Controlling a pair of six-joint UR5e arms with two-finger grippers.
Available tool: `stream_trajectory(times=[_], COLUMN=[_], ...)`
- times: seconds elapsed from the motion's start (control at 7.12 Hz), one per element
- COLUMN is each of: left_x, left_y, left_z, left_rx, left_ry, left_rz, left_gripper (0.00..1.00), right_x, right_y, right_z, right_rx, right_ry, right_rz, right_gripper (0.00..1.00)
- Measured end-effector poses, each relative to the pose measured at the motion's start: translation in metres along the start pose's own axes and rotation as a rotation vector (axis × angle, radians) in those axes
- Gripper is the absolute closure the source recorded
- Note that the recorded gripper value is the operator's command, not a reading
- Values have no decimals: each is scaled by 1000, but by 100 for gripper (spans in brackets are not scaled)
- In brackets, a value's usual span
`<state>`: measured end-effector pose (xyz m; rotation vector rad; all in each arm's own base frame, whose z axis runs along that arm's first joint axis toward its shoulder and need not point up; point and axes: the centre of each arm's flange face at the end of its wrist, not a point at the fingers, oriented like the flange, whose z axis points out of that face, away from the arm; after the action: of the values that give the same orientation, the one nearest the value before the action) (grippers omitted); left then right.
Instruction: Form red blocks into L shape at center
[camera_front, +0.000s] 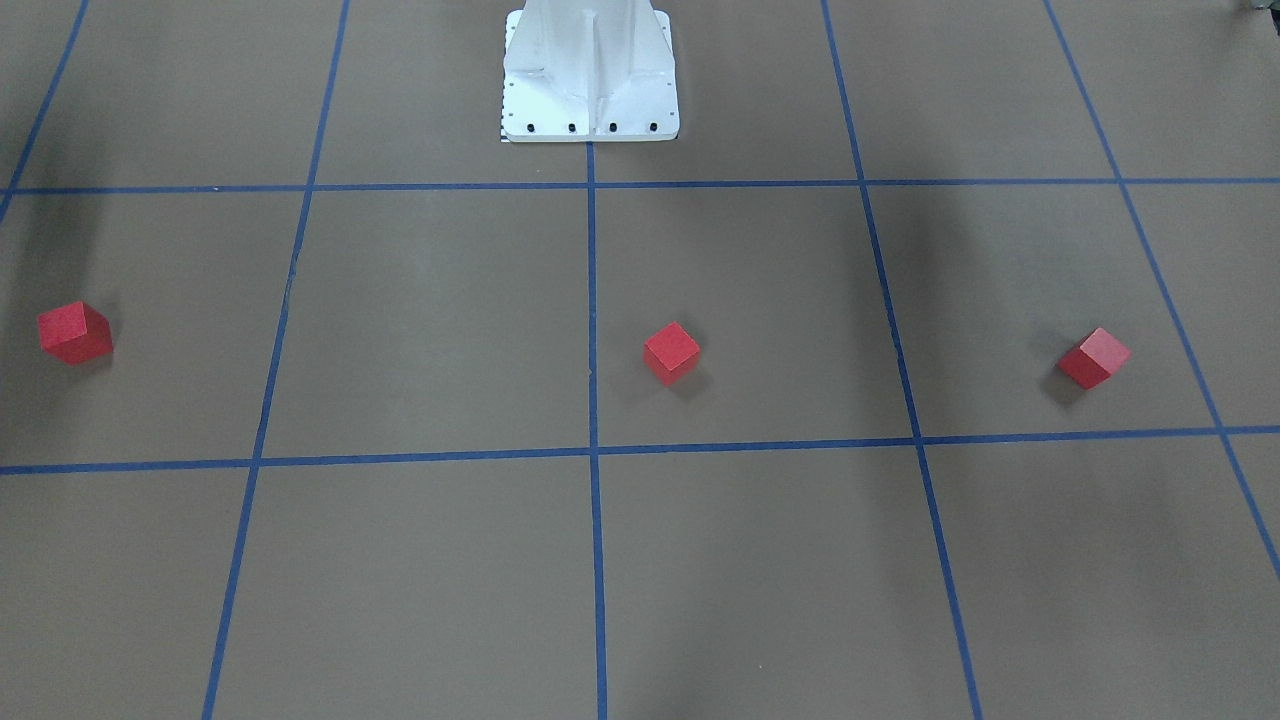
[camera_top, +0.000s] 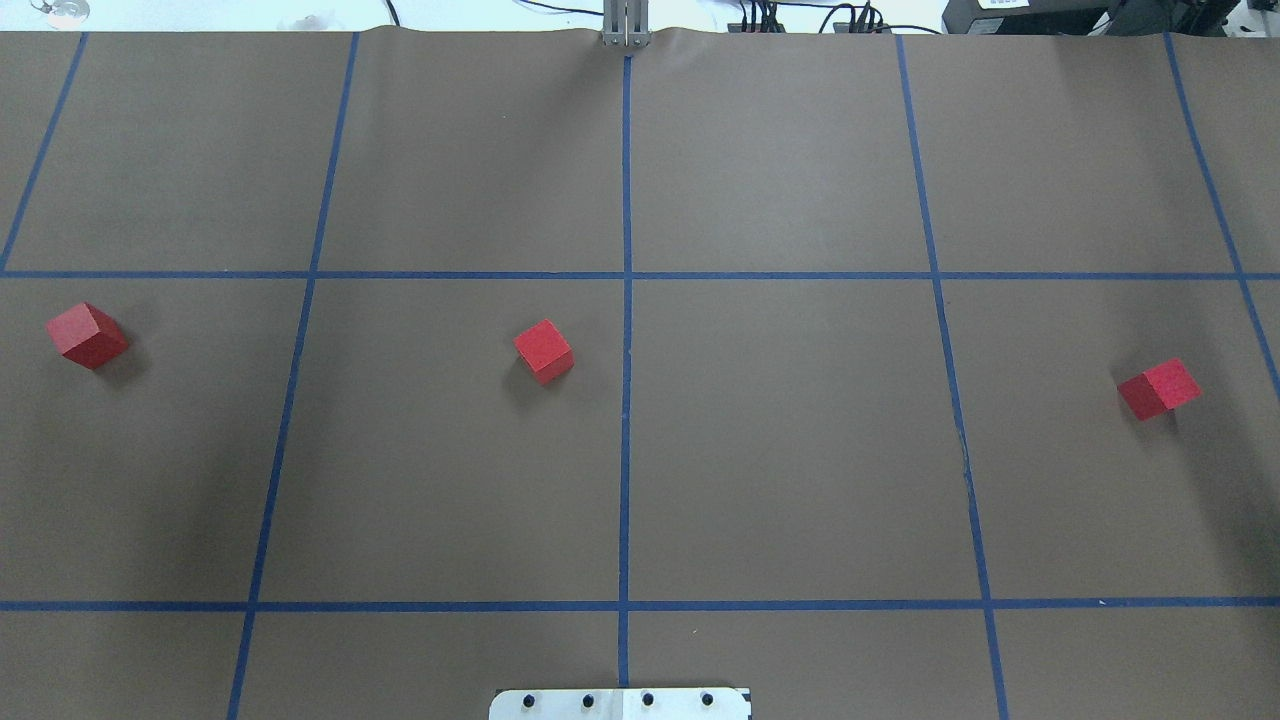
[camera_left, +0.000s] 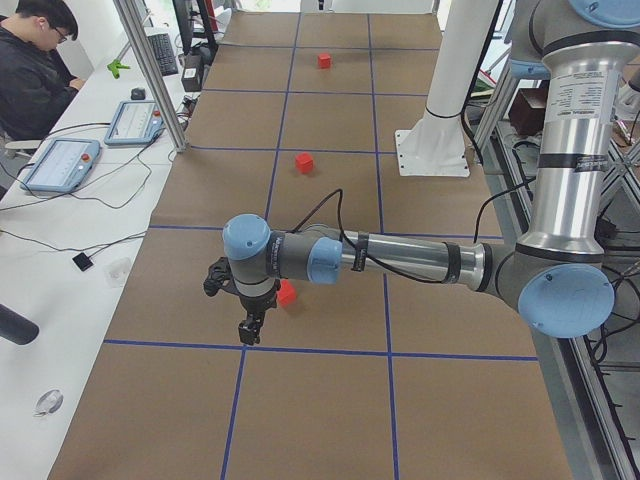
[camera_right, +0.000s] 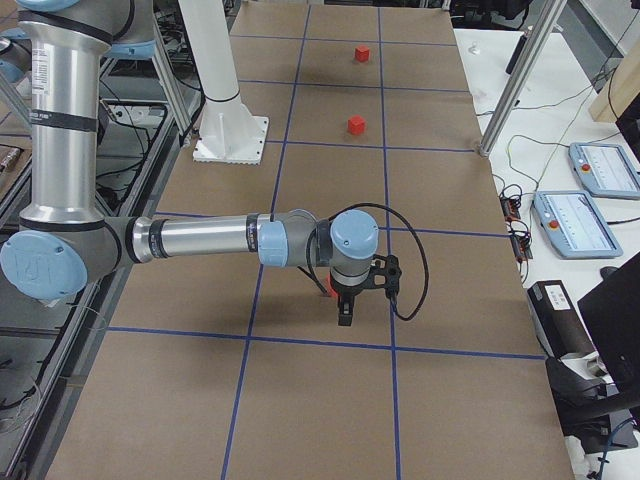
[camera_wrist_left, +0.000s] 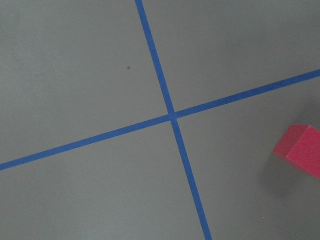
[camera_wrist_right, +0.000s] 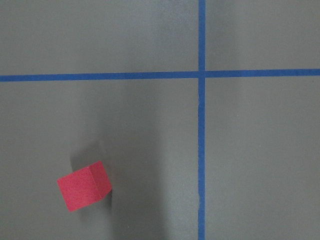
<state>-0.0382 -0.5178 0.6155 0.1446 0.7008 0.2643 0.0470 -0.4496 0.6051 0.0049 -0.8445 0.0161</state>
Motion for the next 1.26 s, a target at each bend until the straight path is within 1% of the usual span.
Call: stream_trajectory(times=[0.42, 0.84, 0.98, 1.12, 1.26], left_x=[1, 17, 32, 64, 110], left_y=[-1, -13, -23, -43, -61], left_z=[-2, -19, -27, -36, -45], left_rx=[3, 37, 54, 79, 104], left_ry=[0, -6, -7, 0, 16], left_rz=[2, 28, 29, 22, 25], left_gripper=[0, 0, 0, 0, 0], right_x=[-3, -4, -5, -6, -6], right_y=[0, -2, -3, -4, -5], right_z=[-3, -4, -4, -5, -5], right_rx=[6, 8, 10, 11, 13], right_ry=[1, 2, 2, 2, 3], right_rz=[-7, -11, -12, -14, -16], right_gripper=[1, 1, 1, 1, 1])
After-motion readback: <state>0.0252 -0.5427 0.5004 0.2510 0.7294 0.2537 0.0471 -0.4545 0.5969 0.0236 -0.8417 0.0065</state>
